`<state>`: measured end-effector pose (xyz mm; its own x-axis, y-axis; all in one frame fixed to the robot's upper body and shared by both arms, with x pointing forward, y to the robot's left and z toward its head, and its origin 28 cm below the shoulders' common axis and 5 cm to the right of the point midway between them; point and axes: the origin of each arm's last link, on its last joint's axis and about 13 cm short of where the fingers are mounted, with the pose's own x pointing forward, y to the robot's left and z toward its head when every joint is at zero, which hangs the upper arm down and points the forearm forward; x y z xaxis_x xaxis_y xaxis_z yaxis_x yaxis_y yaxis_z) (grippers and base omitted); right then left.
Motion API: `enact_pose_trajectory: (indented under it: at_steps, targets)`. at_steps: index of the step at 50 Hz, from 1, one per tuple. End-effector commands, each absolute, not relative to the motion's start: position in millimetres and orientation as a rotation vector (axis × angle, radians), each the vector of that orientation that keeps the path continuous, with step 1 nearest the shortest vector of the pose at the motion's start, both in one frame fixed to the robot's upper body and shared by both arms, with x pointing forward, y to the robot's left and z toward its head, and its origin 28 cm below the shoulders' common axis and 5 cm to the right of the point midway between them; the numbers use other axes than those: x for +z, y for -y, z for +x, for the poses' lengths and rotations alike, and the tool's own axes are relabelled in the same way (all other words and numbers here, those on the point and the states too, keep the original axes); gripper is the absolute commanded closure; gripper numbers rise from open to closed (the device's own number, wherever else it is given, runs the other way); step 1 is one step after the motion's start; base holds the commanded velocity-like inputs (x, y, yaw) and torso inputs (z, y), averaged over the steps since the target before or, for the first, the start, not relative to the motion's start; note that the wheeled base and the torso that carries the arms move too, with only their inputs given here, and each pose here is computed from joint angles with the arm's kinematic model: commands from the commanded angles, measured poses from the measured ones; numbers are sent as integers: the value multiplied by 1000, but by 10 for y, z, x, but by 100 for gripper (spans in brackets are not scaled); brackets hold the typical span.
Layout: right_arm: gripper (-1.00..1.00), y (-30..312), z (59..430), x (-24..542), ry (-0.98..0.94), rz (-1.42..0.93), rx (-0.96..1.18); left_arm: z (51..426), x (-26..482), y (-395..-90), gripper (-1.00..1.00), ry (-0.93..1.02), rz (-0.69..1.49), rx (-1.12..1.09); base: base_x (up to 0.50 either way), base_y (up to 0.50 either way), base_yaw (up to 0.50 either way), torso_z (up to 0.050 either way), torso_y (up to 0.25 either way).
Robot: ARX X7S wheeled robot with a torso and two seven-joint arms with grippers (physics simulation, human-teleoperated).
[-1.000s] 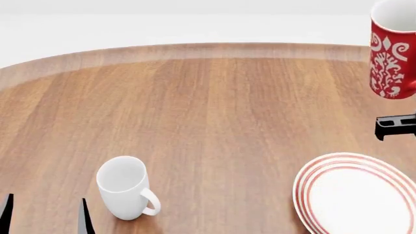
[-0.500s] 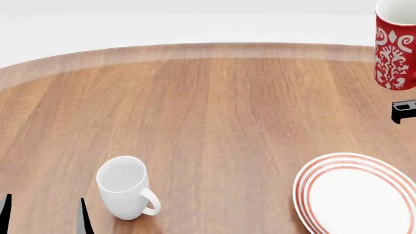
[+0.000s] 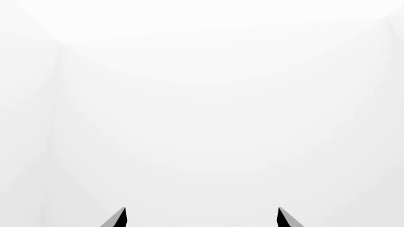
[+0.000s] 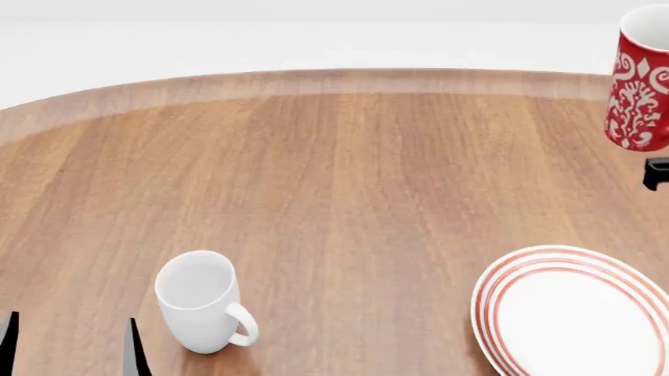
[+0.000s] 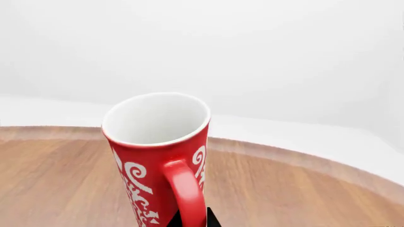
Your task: Pick up the red mug and put it on the plate
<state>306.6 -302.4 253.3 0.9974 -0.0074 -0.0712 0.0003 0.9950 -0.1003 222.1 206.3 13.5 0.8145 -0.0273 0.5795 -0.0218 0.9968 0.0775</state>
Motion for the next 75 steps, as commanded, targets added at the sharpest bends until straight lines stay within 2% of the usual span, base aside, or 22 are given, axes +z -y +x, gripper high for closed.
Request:
enact_pose_trajectory:
  at_steps: [1, 30, 75]
  targets:
    - [100, 3074, 3218, 2511, -49, -63, -8, 2221, 135, -2063, -100, 620, 83, -4, 0, 0, 0, 0, 0]
    - [100, 3046, 3362, 2265, -140, -141, 31, 2222, 135, -2064, -100, 621, 89, -7, 0, 0, 0, 0, 0]
    - [100, 3088, 3334, 1804, -127, -21, 34, 2222, 136, -2065, -100, 625, 94, -13, 0, 0, 0, 0, 0]
